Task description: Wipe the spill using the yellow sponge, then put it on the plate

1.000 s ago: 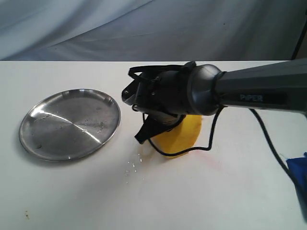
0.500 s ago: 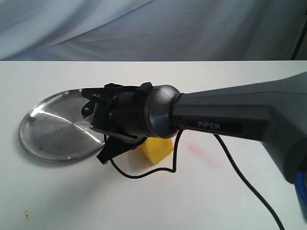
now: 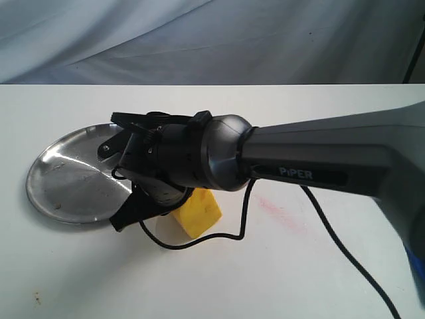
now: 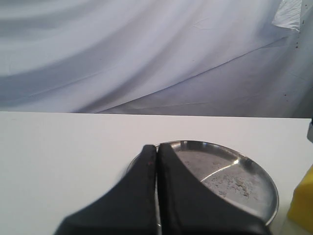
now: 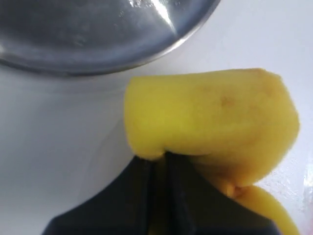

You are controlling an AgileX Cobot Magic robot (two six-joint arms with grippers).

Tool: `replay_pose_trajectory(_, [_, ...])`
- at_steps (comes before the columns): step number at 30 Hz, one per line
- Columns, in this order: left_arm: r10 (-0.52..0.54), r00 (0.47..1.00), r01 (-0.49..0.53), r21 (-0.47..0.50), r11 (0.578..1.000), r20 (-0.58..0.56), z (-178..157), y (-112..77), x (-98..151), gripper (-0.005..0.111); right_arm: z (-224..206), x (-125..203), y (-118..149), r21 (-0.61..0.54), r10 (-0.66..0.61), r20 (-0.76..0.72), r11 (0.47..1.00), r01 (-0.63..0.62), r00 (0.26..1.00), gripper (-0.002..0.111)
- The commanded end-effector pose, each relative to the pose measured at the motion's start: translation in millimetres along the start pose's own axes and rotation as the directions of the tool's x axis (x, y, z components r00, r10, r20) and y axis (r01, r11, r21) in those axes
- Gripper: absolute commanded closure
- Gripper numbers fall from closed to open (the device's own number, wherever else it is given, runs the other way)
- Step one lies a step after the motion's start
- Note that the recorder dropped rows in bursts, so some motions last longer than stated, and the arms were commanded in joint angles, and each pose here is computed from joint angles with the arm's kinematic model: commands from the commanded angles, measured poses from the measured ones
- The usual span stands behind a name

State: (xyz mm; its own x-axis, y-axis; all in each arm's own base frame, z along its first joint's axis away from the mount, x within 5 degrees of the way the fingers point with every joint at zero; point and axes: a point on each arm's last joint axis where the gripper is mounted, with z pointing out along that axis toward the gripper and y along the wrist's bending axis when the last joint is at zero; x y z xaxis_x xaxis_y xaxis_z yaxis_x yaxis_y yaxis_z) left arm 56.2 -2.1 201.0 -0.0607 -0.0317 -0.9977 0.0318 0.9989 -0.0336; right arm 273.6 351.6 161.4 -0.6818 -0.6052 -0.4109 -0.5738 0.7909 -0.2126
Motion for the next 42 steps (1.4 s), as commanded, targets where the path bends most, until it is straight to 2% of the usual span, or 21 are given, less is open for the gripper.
replay_pose_trajectory(1, [-0.002,1.0,0.002,0.001,1.0,0.001,0,0.0,1,0.105,-16,-3,9,-0.083,0.052,0.038,0.995,-0.049,0.998,0.108])
replay_pose_trajectory(6, [-0.002,1.0,0.002,0.001,1.0,0.001,0,0.0,1,0.105,-19,-3,15,-0.094,0.042,0.051,0.995,-0.037,0.998,0.108])
replay_pose_trajectory(10, [-0.002,1.0,0.002,0.001,1.0,0.001,0,0.0,1,0.105,-30,-11,15,-0.131,0.054,0.118,0.991,-0.039,0.992,0.108])
replay_pose_trajectory(16, [0.0,1.0,0.0,0.001,1.0,0.001,0,0.0,1,0.105,-53,-31,-3,-0.205,0.132,0.274,0.976,-0.076,0.953,0.108])
replay_pose_trajectory(20, [0.0,1.0,0.0,0.001,1.0,0.001,0,0.0,1,0.105,-59,-36,-17,-0.215,0.201,0.285,0.966,-0.142,0.937,0.108])
replay_pose_trajectory(25, [0.0,1.0,0.0,0.001,1.0,0.001,0,0.0,1,0.105,-63,-49,-22,-0.293,0.246,0.393,0.947,-0.133,0.886,0.108])
replay_pose_trajectory(30, [-0.002,1.0,0.002,0.001,1.0,0.001,0,0.0,1,0.105,-44,-60,-19,-0.413,0.338,0.461,0.9,-0.139,0.821,0.108])
replay_pose_trajectory(36, [-0.002,1.0,0.002,0.001,1.0,0.001,0,0.0,1,0.105,9,-61,-19,-0.521,0.487,0.429,0.821,-0.232,0.761,0.108])
replay_pose_trajectory(42, [-0.002,1.0,0.002,0.001,1.0,0.001,0,0.0,1,0.105,54,-71,-5,-0.512,0.48,0.416,0.825,-0.237,0.772,0.108])
